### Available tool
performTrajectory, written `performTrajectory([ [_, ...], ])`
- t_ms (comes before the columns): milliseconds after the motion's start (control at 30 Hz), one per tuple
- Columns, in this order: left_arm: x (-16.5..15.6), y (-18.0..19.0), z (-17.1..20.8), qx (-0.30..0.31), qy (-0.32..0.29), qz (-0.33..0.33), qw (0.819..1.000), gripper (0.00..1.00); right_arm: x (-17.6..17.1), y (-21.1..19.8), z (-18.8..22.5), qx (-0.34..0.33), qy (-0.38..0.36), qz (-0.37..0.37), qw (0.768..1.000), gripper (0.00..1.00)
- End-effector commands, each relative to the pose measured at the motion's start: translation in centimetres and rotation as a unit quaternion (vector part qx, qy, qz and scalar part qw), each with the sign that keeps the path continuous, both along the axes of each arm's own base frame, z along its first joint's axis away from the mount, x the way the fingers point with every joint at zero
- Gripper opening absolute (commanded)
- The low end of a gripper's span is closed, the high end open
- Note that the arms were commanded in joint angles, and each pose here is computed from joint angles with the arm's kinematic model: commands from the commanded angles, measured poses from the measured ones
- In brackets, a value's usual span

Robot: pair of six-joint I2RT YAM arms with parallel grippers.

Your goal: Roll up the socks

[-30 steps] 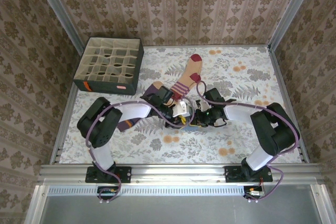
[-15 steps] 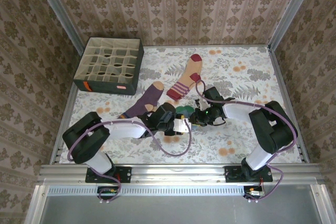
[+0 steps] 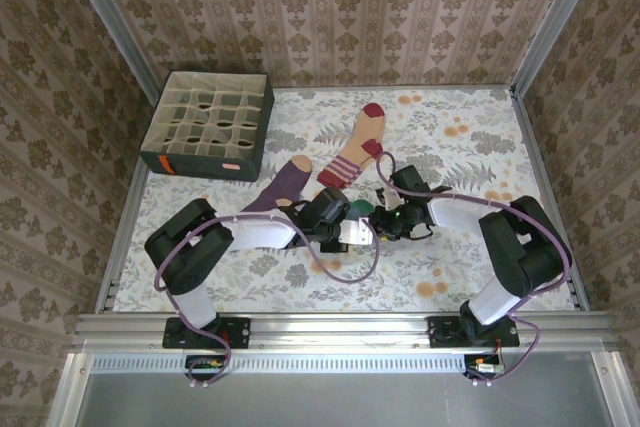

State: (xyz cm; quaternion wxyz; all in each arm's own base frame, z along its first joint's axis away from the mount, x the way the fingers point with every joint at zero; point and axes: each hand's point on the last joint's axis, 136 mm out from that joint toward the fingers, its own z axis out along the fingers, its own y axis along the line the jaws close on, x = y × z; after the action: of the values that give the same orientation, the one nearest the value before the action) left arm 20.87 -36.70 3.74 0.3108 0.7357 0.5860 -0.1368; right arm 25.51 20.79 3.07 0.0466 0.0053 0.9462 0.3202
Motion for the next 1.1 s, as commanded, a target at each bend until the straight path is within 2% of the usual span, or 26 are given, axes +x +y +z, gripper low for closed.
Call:
performTrajectory([
  [0, -3.5, 0.5, -1.3, -0.005, 0.17, -0.015, 0.985, 0.0, -1.8, -2.4, -0.5, -0.042, 0.02, -0.022, 0.999, 0.34],
  [167, -4.4, 0.7, -1.0, -0.029, 0.289, -0.012, 0.957, 0.0, -0.9, -3.1, 2.2, -0.027, -0.028, -0.034, 0.999, 0.44],
  [300, -4.1, 0.7, -0.9, -0.04, 0.363, 0.001, 0.931, 0.0, -0.5, -3.3, 2.2, -0.037, -0.038, -0.032, 0.998, 0.46],
  [500, -3.6, 0.6, -1.7, -0.014, 0.401, 0.017, 0.916, 0.0, -0.2, -2.2, 0.0, -0.037, -0.01, -0.019, 0.999, 0.46],
  [600, -3.0, 0.6, -2.2, -0.006, 0.388, 0.031, 0.921, 0.0, -0.4, -1.7, -1.4, -0.054, 0.014, -0.008, 0.998, 0.43],
  [667, -2.6, 0.6, -2.4, -0.005, 0.373, 0.037, 0.927, 0.01, -0.6, -1.6, -2.3, -0.07, 0.031, -0.004, 0.997, 0.32],
  [733, -2.2, 0.7, -2.4, -0.003, 0.351, 0.04, 0.935, 0.07, -0.9, -2.1, -3.4, -0.089, 0.05, -0.01, 0.995, 0.21],
  [867, -1.7, 1.0, -1.6, -0.008, 0.291, 0.026, 0.956, 0.2, -1.8, -2.9, -4.7, -0.114, 0.075, -0.009, 0.991, 0.07],
  [1067, -0.8, 1.1, 1.0, -0.037, 0.208, 0.006, 0.977, 0.31, -3.1, -3.7, -6.1, -0.135, 0.099, -0.002, 0.986, 0.02],
])
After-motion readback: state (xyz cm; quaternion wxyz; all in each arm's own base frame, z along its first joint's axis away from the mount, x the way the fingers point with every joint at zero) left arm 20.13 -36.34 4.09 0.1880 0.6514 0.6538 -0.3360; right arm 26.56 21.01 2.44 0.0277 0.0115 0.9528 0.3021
